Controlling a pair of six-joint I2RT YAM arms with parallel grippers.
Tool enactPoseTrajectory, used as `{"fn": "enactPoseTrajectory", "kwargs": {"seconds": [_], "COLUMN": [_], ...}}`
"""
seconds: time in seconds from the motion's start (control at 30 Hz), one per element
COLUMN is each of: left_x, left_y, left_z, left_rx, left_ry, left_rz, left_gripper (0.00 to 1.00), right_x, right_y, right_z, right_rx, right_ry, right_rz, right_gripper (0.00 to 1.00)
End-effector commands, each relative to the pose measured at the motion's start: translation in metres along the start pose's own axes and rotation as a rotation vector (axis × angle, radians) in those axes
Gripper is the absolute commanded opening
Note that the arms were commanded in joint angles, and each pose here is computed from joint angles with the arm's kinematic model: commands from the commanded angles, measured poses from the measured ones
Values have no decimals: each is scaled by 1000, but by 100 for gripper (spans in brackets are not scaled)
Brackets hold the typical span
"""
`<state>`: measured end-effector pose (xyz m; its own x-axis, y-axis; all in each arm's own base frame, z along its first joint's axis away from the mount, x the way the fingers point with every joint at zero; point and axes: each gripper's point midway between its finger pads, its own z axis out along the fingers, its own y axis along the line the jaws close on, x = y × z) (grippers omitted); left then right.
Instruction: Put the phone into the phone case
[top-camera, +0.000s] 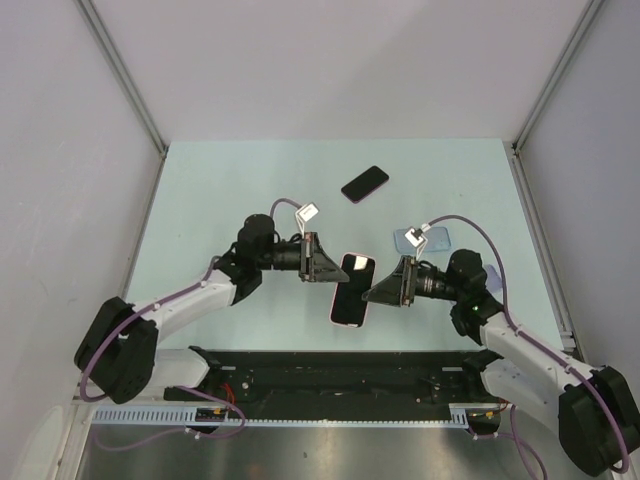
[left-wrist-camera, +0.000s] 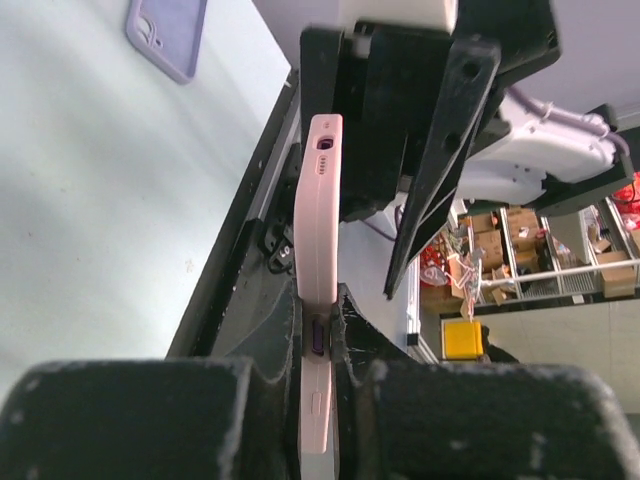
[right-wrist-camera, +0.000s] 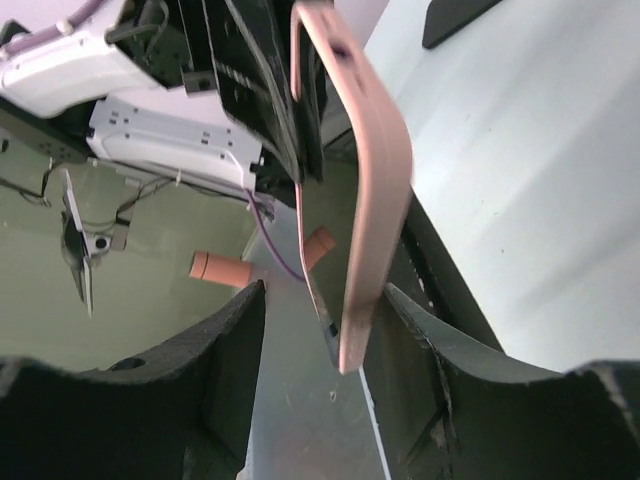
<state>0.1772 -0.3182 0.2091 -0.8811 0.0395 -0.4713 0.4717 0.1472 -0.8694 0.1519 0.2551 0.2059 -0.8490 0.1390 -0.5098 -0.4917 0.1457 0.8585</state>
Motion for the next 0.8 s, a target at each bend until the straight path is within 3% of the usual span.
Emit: {"fn": "enactPoseTrajectory", "kwargs": {"seconds": [0.0,0.4,0.47,0.5,0.53,0.6,0.77], "left_x": [-32,-47,-47,-46,-46,-46,-38], "left_y": [-34,-34,-34,-29,-26,-24,-13], "left_z": [-11,-20,-21,-21,-22,-24,-25], "left_rx": [59,47,47,33,20,-4,-80], "left_ry": [-149,-268,-277,-291,-297,-308,-261], "left_rz": [86,65,65,56,51,79,101], "left_gripper": [0,0,0,0,0,0,0], "right_x": [12,24,22,22,22,19,14], "right_y": [15,14,15,15,16,16,-6], "right_z": [-4,4,7,8,8,9,12], "right_rx": [-79,-108,-108,-110,-114,-109,13], "right_ry": [13,17,5,4,5,-9,-51], "right_rz": [-19,27,31,32,48,59,120], "right_gripper": [52,45,37,29,14,2,0]}}
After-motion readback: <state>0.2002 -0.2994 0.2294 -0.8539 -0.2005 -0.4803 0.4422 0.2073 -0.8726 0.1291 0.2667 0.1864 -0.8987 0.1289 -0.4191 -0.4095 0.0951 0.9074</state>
